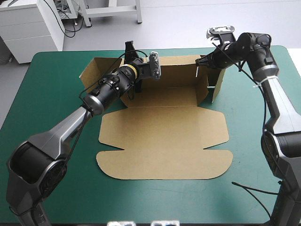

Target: Fold the box

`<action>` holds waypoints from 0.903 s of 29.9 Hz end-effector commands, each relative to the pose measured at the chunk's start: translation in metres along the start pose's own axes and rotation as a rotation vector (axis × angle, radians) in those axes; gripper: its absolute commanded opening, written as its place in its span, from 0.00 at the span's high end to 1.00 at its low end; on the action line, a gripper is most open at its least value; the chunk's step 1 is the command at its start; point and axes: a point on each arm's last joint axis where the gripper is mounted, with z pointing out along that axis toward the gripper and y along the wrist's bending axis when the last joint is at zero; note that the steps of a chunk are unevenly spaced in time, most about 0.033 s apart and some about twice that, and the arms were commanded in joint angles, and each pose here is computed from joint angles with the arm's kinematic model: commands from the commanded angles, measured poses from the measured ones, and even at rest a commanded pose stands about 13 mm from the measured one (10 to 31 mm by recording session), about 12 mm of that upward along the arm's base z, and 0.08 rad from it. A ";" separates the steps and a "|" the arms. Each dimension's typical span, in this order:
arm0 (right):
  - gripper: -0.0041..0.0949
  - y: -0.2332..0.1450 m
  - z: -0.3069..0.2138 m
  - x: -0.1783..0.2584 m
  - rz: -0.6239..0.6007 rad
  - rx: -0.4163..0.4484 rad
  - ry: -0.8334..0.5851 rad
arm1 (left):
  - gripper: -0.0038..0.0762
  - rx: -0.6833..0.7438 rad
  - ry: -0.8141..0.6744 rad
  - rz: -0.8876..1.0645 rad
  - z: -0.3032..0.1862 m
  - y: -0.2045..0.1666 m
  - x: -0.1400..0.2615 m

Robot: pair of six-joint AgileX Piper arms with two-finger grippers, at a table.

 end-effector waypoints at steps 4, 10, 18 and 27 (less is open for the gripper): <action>0.98 0.006 -0.034 -0.007 -0.008 -0.009 -0.038 | 0.96 -0.028 -0.009 -0.069 -0.022 0.018 -0.002; 0.98 0.008 -0.034 0.006 -0.033 -0.038 0.101 | 0.96 -0.028 -0.009 -0.070 -0.022 0.018 -0.002; 0.98 0.014 -0.050 0.023 -0.043 -0.051 0.129 | 0.96 -0.017 0.005 -0.071 -0.022 0.017 0.000; 0.98 0.029 -0.099 0.069 -0.118 -0.036 0.071 | 0.96 -0.017 0.005 -0.078 -0.022 0.017 0.000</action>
